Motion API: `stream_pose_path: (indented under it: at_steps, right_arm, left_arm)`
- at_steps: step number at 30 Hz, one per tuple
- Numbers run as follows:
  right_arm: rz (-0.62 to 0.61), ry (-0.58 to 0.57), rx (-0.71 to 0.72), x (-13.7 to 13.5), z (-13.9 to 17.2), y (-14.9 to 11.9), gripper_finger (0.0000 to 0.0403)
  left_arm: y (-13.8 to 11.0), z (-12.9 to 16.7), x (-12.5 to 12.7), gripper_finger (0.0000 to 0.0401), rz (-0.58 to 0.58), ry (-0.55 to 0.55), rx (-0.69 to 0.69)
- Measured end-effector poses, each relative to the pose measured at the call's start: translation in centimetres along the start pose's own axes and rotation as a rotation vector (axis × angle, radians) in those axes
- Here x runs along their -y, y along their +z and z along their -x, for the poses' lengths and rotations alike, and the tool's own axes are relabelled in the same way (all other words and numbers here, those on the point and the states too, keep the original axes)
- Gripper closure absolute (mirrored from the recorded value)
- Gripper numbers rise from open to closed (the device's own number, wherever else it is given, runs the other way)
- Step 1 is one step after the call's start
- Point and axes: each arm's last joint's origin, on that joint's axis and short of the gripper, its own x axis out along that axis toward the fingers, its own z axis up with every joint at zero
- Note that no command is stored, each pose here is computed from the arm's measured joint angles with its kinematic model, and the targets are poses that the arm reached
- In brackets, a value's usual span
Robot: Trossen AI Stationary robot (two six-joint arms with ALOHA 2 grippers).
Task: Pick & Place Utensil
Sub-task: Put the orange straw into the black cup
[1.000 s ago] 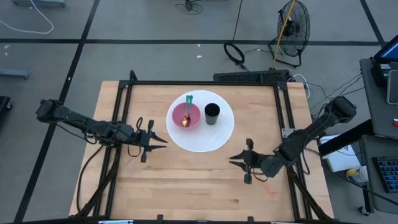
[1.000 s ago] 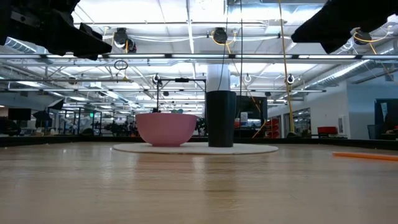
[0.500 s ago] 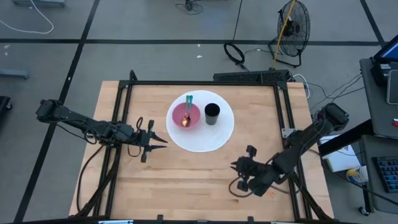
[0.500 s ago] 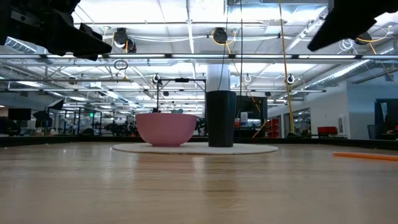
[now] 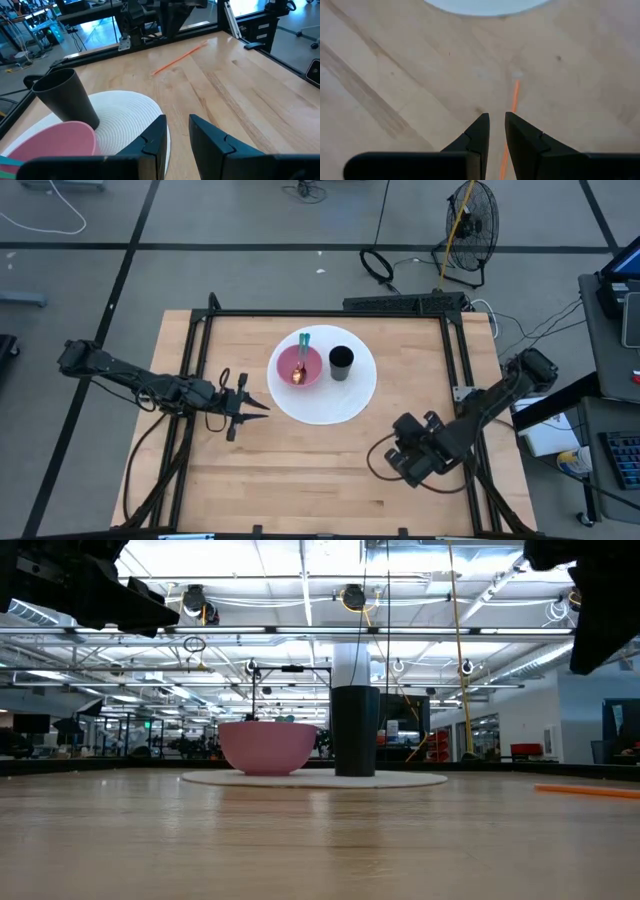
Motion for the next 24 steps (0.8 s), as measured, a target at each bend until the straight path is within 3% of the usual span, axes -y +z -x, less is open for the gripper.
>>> stream_pose_path:
  at_steps: [7,15,20,24]
  right_arm:
    - [-0.024,0.027,-0.147,-0.3,-1.1,1.4,0.0349]
    - [0.106,0.006,-0.199,0.4,-3.1,2.9,0.0342]
    - [0.034,-0.004,-0.353,1.6,-5.0,3.8,0.0315]
    - [-0.020,-0.007,-0.388,2.4,-6.6,4.3,0.0289]
  left_arm:
    - [0.0,0.0,0.0,0.0313,0.000,0.000,0.001]
    - [0.0,0.0,0.0,0.0313,0.000,0.000,0.002]
    - [0.0,0.0,0.0,0.0313,0.000,0.000,0.002]
    - [0.0,0.0,0.0,0.0313,0.000,-0.001,0.002]
